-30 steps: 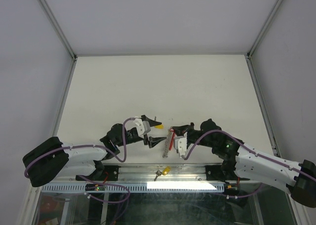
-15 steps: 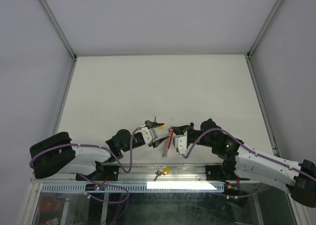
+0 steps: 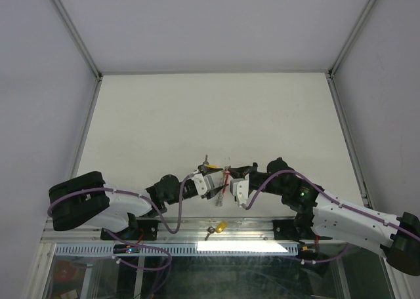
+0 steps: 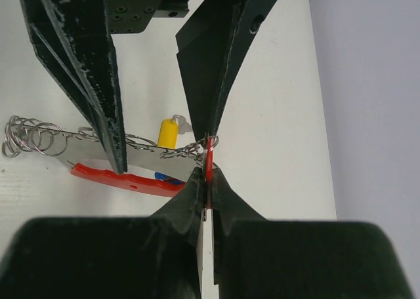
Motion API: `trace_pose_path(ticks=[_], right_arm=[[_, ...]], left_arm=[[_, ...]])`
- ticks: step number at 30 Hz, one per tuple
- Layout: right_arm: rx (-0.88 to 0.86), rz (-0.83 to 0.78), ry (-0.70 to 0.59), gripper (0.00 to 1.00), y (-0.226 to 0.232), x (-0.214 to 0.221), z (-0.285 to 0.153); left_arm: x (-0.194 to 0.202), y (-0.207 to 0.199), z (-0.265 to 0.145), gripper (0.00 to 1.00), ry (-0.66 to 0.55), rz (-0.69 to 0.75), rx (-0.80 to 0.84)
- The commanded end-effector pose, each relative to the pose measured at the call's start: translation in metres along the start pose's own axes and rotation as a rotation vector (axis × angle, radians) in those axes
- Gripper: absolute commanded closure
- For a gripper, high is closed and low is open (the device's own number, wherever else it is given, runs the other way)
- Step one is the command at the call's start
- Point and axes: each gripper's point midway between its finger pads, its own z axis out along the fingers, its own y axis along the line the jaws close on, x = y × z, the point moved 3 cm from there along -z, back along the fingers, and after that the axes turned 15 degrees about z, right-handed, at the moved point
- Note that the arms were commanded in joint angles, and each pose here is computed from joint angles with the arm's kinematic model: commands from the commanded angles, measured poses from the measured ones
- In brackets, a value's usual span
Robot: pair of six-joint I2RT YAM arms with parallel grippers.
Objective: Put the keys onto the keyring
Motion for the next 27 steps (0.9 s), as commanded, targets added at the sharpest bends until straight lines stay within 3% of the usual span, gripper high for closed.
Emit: trace_pose_path(ticks=[1,9,15,21,27], right_arm=[[0.067,-0.011,-0.107,1.00,-0.021,-0.030,-0.001],[0.065,-0.009,-0.108,1.00,-0.021,-0.030,-0.001],[0.068,-0.010,-0.108,1.00,-0.021,-0.030,-0.001],[0.074,-0.005,-0.107,1.00,-0.022,-0.030,-0.002],[0.081,0.005,-0.111,1.00,-0.023,-0.031,-0.003]], left_arm=[[-0.024,0.019,0.012,0.46,-0.073,0.005,-0.103],[-0.024,0.026,0.016,0.49,-0.063,0.012,-0.155],[-0.023,0.020,0.017,0.57,-0.063,0.026,-0.117],[-0.024,0.009,0.017,0.50,-0.077,0.059,-0.058],[-0.020,0.003,0.015,0.51,-0.059,0.110,-0.033]])
